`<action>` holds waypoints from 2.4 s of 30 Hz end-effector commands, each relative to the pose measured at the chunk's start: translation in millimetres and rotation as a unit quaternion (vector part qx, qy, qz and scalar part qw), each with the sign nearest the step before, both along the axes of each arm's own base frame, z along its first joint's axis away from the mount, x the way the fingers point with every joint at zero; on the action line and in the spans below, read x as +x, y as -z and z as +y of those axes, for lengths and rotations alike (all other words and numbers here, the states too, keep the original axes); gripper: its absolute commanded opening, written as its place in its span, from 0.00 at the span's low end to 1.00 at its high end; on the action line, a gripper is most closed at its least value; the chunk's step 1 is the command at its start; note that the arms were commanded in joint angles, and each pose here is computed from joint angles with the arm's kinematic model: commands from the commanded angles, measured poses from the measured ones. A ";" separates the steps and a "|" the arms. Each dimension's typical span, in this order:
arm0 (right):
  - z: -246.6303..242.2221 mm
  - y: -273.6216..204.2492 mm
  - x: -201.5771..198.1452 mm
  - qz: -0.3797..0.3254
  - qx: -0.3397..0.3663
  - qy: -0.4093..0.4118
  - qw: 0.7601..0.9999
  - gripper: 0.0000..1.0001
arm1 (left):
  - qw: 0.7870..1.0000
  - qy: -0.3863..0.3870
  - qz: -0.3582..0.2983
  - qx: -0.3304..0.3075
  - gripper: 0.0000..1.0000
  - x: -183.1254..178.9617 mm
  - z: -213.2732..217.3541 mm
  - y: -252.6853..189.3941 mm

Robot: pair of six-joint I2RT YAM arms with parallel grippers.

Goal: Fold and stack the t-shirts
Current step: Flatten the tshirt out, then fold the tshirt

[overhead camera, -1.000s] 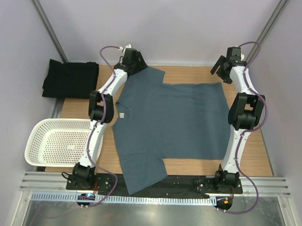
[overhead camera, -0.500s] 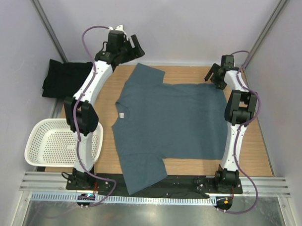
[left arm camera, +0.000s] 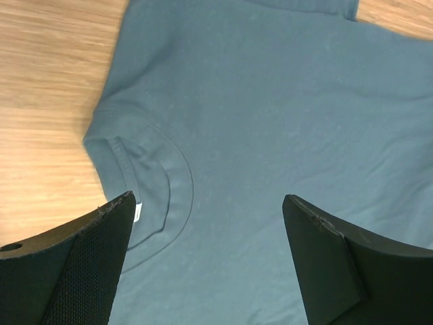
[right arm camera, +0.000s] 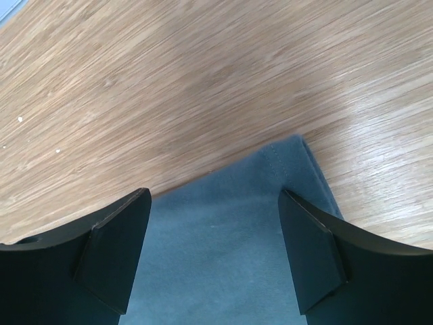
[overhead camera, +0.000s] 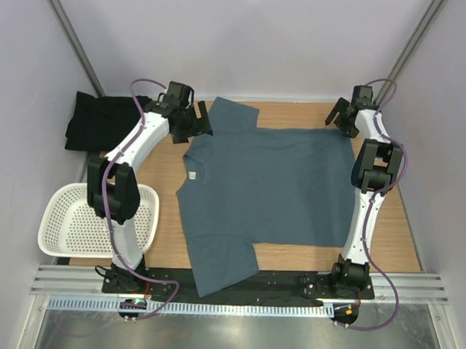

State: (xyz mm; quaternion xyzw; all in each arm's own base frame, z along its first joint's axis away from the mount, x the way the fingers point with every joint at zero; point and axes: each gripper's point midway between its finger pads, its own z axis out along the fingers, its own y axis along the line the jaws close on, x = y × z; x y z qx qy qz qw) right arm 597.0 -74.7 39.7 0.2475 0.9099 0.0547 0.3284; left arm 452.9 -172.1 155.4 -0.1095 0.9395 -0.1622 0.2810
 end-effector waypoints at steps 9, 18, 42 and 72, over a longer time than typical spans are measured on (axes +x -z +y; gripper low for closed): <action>27.9 -144.2 -15.8 -0.107 0.040 -0.061 0.992 1.00 | 1.000 0.001 -0.030 0.007 0.90 -64.9 3.7 -57.6; 27.6 -162.8 -153.2 -0.048 0.016 0.011 0.999 1.00 | 0.998 0.020 -0.020 -0.059 0.89 -143.1 2.5 -58.3; 36.4 -75.1 -376.3 0.118 0.000 0.116 0.986 1.00 | 0.978 -0.058 0.202 -0.015 0.83 -406.9 -8.9 56.0; 33.5 -65.1 -381.2 0.147 -0.009 0.121 0.982 1.00 | 0.970 -0.110 0.212 -0.048 0.61 -458.1 -40.8 123.4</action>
